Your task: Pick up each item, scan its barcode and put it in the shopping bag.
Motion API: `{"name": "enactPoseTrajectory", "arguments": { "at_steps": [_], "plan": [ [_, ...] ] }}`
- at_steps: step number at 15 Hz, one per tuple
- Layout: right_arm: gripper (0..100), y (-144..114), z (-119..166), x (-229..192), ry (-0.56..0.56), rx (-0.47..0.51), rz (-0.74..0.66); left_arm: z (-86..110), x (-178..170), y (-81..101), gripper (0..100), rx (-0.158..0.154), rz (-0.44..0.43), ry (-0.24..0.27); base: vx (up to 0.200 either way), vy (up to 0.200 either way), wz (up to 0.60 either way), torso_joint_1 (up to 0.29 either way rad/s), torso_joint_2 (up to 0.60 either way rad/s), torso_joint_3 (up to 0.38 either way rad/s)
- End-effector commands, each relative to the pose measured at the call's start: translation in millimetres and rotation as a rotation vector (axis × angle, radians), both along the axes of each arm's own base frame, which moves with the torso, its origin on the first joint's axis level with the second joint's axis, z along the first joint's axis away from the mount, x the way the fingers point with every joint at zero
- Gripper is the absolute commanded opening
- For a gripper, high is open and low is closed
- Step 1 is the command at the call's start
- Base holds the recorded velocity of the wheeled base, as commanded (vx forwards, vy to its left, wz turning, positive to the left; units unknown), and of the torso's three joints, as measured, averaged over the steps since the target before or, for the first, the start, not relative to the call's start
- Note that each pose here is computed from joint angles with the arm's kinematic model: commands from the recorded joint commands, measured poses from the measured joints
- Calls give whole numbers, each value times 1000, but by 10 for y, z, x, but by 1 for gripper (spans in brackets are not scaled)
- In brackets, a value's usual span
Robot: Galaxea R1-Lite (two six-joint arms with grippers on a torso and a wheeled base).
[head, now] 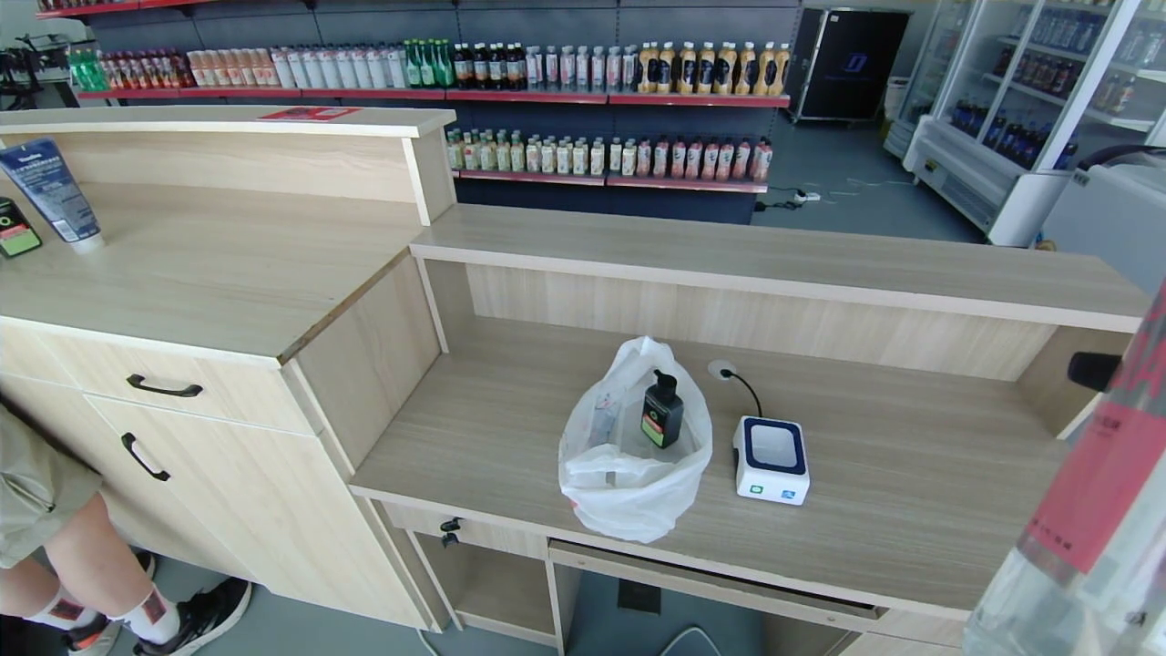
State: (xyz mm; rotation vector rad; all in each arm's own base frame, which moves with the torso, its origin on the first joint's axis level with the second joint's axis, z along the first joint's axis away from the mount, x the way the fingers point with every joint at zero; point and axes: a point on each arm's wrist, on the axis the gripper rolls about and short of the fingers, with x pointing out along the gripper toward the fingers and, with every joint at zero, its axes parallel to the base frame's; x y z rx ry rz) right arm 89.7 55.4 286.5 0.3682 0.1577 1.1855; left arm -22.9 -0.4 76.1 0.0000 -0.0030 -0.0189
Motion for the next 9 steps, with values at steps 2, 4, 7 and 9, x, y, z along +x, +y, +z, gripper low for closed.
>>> {"name": "enactPoseTrajectory", "arguments": {
  "at_steps": [2, 4, 7, 9],
  "plan": [
    [0, 7, -4, 19, 1, -3, 0, 0, 0, 0, 100, 0, 1, 0, 0, 0, 0, 0, 0, 0],
    [0, 9, -5, 24, 1, -4, -5, 0, 0, 0, 100, 0, 1, 0, 0, 0, 0, 0, 0, 0],
    [0, 11, -9, 34, 4, -4, -14, 0, 0, 0, 100, 0, 1, 0, 0, 0, 0, 0, 0, 0],
    [0, -4, -24, 54, -21, -22, -37, 0, 0, 0, 100, 0, 1, 0, 0, 0, 0, 0, 0, 0]
  ]
}}
